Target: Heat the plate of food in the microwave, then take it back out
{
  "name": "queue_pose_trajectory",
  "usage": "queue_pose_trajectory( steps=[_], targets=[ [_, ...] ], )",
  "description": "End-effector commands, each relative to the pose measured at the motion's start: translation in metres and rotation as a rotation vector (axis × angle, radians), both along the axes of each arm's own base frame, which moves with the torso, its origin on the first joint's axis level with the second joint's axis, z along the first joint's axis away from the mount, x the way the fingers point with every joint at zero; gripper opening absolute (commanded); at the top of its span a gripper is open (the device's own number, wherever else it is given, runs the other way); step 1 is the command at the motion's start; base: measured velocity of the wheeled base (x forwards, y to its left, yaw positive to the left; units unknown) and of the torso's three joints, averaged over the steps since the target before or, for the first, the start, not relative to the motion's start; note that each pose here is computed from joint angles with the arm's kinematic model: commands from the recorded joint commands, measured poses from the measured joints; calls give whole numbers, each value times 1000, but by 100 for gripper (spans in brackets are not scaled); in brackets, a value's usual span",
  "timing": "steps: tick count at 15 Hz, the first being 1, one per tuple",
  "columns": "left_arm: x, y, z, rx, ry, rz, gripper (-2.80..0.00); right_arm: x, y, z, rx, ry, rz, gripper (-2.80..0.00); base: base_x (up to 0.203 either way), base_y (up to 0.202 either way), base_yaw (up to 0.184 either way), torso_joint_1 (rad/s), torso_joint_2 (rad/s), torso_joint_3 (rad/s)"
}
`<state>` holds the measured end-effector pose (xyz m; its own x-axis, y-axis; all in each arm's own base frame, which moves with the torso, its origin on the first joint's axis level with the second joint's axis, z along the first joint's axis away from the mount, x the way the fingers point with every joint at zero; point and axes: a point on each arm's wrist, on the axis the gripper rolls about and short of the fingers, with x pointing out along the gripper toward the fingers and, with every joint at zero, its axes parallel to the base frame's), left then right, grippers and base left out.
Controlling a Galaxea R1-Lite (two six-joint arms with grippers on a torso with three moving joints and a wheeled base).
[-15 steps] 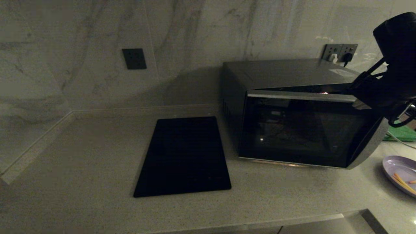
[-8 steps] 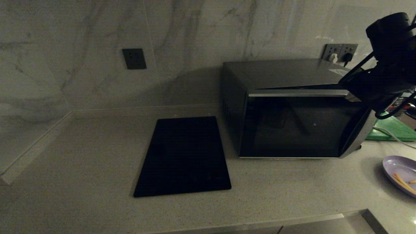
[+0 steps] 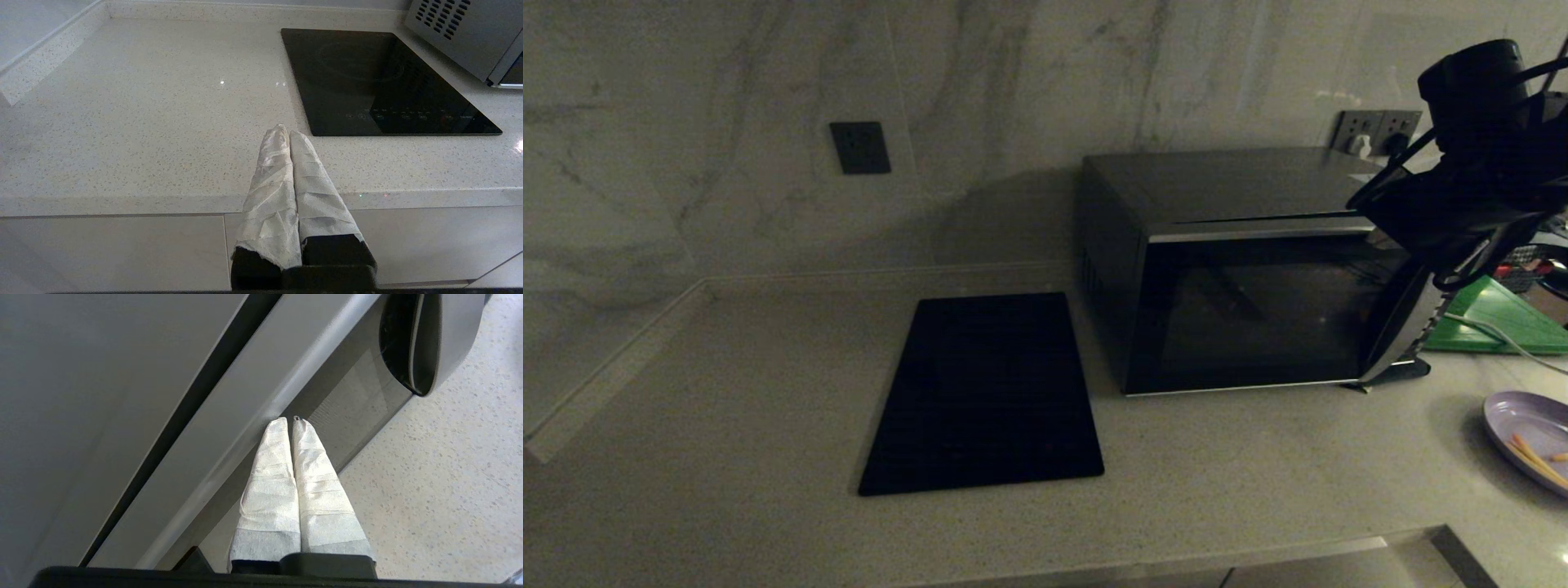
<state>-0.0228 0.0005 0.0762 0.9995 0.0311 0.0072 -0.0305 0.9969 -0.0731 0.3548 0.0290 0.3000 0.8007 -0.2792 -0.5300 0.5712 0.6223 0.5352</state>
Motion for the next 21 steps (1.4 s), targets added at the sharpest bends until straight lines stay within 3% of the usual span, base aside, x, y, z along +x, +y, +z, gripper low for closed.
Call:
queue_pose_trajectory(
  steps=[1,11,15,18,21],
  targets=[
    [0,0,0,-1,1,1,-280,10,1,-6,6,-7,-1,-280,0,0,0,0,0,0],
    [0,0,0,-1,1,1,-280,24,0,-5,23,-45,9,-280,0,0,0,0,0,0],
    [0,0,0,-1,1,1,-280,-28,-11,37,24,-128,-7,-280,0,0,0,0,0,0],
    [0,0,0,-1,1,1,-280,-88,-28,61,-18,-167,-30,-280,0,0,0,0,0,0],
    [0,0,0,-1,1,1,-280,-142,-56,54,-95,-122,-106,-280,0,0,0,0,0,0]
  ],
)
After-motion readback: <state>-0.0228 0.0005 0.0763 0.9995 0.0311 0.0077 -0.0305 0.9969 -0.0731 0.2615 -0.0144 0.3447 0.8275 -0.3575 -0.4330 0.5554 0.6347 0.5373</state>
